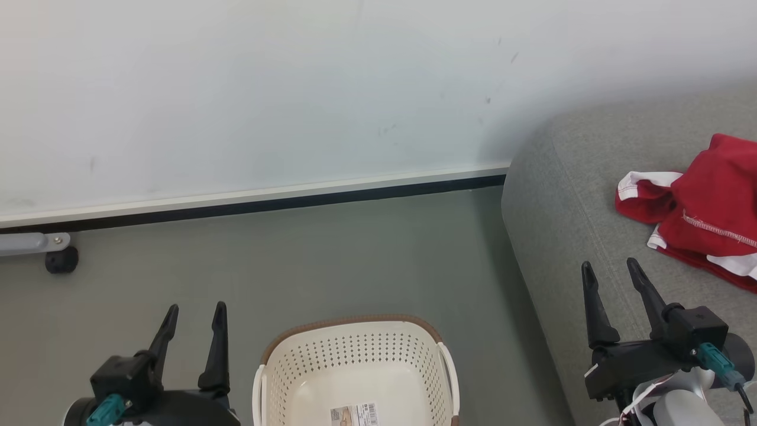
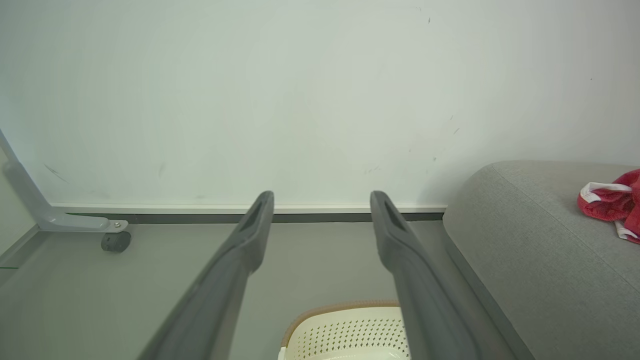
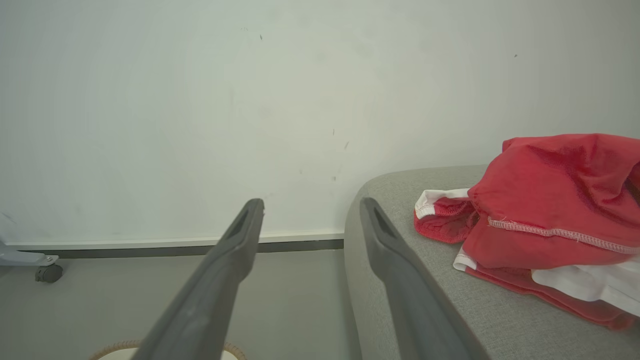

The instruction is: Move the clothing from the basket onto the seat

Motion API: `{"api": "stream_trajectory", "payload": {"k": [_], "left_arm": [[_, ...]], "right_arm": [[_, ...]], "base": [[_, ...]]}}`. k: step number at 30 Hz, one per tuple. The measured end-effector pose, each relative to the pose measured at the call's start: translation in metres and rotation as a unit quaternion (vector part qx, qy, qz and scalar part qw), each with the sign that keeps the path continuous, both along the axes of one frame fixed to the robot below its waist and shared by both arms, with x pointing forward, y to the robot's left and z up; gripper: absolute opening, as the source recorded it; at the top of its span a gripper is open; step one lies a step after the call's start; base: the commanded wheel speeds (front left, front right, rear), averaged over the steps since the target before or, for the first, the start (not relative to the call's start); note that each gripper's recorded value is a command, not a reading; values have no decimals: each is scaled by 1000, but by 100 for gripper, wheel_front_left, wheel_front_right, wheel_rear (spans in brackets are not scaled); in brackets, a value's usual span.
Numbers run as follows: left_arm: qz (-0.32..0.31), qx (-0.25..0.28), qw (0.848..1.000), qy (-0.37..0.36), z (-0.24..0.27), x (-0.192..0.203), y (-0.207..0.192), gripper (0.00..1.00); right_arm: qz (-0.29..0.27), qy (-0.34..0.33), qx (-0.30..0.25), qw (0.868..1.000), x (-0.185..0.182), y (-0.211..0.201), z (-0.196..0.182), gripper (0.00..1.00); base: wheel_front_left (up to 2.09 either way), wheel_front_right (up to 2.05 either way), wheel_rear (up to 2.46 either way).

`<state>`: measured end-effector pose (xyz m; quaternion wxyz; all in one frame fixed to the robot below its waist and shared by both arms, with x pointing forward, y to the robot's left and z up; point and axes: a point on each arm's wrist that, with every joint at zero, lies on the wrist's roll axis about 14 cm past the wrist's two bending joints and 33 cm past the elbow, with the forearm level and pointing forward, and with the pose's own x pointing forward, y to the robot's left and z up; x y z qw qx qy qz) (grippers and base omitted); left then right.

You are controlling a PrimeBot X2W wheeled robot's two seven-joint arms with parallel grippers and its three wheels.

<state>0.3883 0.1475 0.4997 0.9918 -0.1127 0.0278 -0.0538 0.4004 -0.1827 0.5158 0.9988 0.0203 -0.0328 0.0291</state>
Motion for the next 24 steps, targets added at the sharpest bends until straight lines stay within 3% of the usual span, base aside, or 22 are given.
{"api": "stream_trajectory", "payload": {"k": [24], "left_arm": [[34,11,999,-4,0,-13,16,100]], "right_arm": [[4,-1,4,1000,-11,5,8,100]], "base": [[0,0,0]]}}
